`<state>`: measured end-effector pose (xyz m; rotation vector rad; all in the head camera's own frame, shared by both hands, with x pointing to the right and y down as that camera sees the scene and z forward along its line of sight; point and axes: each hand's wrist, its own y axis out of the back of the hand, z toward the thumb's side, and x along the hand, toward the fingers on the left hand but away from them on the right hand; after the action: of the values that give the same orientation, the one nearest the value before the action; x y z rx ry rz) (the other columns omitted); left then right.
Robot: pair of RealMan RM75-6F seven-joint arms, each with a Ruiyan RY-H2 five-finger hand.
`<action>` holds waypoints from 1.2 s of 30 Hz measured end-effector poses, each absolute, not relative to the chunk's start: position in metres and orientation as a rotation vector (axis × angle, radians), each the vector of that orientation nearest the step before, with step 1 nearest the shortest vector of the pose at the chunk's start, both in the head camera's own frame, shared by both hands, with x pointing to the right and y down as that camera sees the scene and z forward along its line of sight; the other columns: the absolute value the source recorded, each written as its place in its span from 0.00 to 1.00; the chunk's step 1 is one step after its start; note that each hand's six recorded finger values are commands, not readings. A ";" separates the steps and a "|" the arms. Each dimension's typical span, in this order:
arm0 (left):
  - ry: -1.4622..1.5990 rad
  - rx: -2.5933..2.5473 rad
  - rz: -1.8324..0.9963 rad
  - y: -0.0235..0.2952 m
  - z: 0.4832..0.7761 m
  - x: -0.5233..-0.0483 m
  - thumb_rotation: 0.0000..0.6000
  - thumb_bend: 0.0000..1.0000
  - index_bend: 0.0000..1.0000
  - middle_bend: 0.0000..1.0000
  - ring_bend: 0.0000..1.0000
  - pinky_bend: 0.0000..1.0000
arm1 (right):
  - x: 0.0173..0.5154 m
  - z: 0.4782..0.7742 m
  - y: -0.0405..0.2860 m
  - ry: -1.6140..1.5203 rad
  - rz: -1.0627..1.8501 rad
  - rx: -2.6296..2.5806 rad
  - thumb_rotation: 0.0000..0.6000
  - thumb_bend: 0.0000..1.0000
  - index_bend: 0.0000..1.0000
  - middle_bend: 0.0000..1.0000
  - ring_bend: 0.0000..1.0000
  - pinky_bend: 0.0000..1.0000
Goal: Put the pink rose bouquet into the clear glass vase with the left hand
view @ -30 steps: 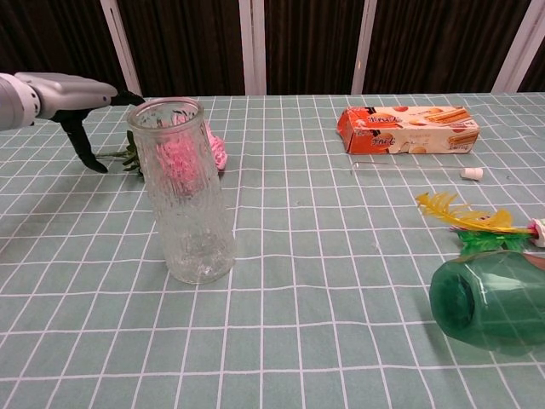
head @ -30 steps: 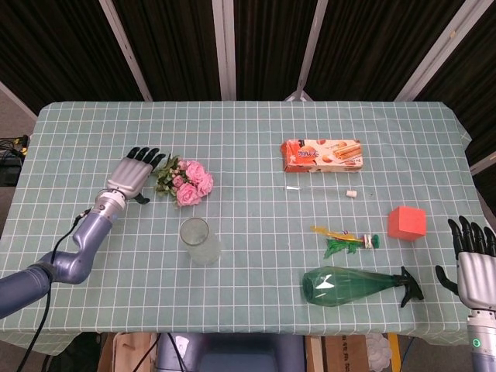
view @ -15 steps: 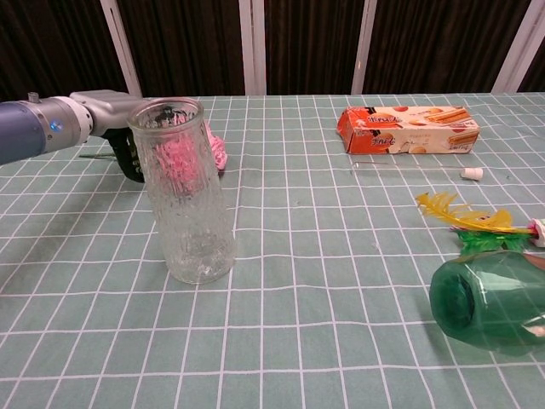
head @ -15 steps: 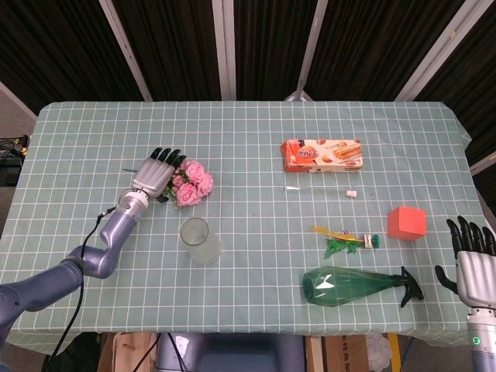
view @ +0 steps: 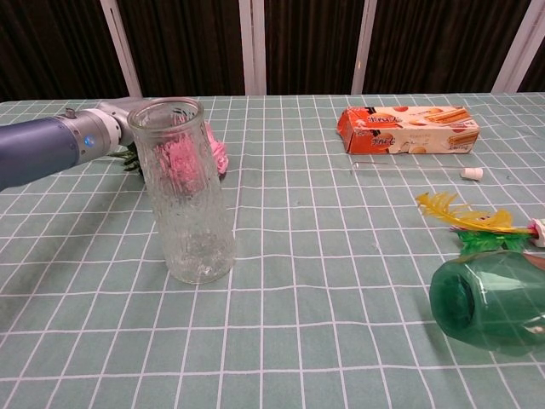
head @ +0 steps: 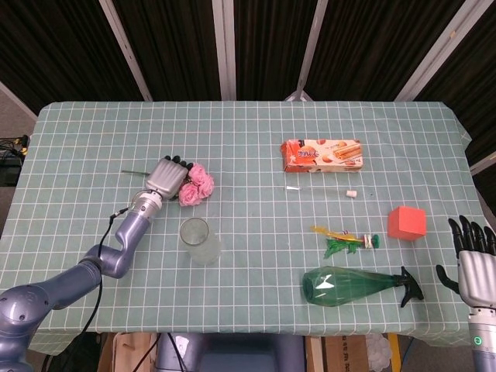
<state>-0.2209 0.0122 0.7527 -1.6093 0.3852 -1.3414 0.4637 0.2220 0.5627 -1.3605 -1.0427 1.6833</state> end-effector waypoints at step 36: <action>1.410 -2.237 -0.506 -0.006 0.582 -0.280 1.00 0.40 0.38 0.45 0.32 0.45 | 0.455 0.565 0.223 -1.040 1.662 -1.397 1.00 0.31 0.07 0.03 0.01 0.00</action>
<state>-0.2795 -0.0061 0.5820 -2.2375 1.4098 -0.5064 0.4548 0.2227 0.5649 -1.3965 -1.0399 1.6621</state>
